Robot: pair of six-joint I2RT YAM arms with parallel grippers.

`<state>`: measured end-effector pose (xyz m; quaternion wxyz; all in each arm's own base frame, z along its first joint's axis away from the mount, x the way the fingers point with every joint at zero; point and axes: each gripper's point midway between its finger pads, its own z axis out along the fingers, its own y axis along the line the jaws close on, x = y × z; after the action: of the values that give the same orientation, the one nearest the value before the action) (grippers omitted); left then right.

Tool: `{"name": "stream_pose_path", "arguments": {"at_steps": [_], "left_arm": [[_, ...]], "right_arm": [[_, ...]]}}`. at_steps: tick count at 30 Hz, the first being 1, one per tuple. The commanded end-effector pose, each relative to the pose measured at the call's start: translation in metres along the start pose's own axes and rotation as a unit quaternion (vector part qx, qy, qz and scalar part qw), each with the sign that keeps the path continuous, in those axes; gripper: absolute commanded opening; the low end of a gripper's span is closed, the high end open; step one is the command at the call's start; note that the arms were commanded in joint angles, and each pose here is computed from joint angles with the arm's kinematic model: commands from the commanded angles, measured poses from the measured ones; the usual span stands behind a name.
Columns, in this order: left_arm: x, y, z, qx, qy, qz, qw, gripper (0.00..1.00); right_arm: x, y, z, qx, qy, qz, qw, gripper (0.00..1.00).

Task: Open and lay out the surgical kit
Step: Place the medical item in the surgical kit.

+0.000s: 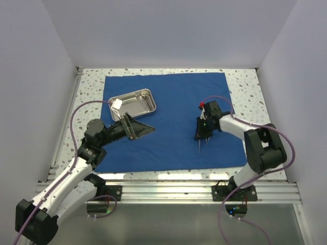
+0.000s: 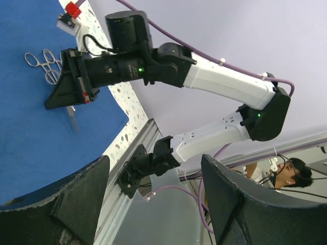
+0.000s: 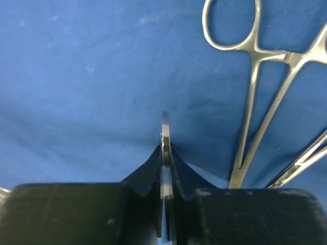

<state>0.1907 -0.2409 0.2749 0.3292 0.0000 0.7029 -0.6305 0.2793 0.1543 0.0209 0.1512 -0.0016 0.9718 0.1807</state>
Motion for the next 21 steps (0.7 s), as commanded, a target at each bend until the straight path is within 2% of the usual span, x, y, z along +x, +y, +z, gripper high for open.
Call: {"name": "stream_pose_path", "arguments": {"at_steps": [1,5,6,8,12,17,18,20,21], "left_arm": [[-0.004,-0.007,-0.004,0.013,-0.015,0.018,1.0,0.76],[-0.008,-0.008,-0.006,0.004,-0.023,0.028,0.999,0.76],[-0.007,-0.009,-0.006,0.002,-0.021,0.028,0.999,0.76],[-0.008,-0.01,-0.006,0.002,-0.023,0.033,0.999,0.76],[-0.011,-0.009,-0.006,-0.005,-0.028,0.037,0.999,0.76],[-0.024,0.0,-0.003,-0.039,-0.05,0.067,0.996,0.76],[-0.031,0.013,-0.004,-0.074,-0.062,0.089,0.991,0.75],[-0.051,0.017,-0.002,-0.112,-0.085,0.123,0.983,0.75],[-0.063,0.037,-0.007,-0.169,-0.102,0.147,0.969,0.75]], "right_arm": [[-0.013,-0.01,0.001,0.036,-0.009,-0.002,0.999,0.11],[-0.028,-0.018,-0.003,0.066,-0.036,0.002,0.997,0.19],[-0.036,-0.018,-0.006,0.073,-0.045,0.0,0.996,0.35],[-0.041,-0.021,-0.012,0.091,-0.051,-0.001,0.995,0.5],[-0.053,-0.024,-0.031,0.118,-0.071,-0.004,0.991,0.53],[-0.066,-0.024,-0.082,0.143,-0.137,-0.007,0.98,0.53],[-0.067,-0.032,-0.097,0.175,-0.151,-0.004,0.973,0.53],[-0.072,-0.028,-0.128,0.175,-0.194,-0.009,0.965,0.54],[-0.073,-0.028,-0.138,0.175,-0.206,-0.011,0.963,0.56]]}}
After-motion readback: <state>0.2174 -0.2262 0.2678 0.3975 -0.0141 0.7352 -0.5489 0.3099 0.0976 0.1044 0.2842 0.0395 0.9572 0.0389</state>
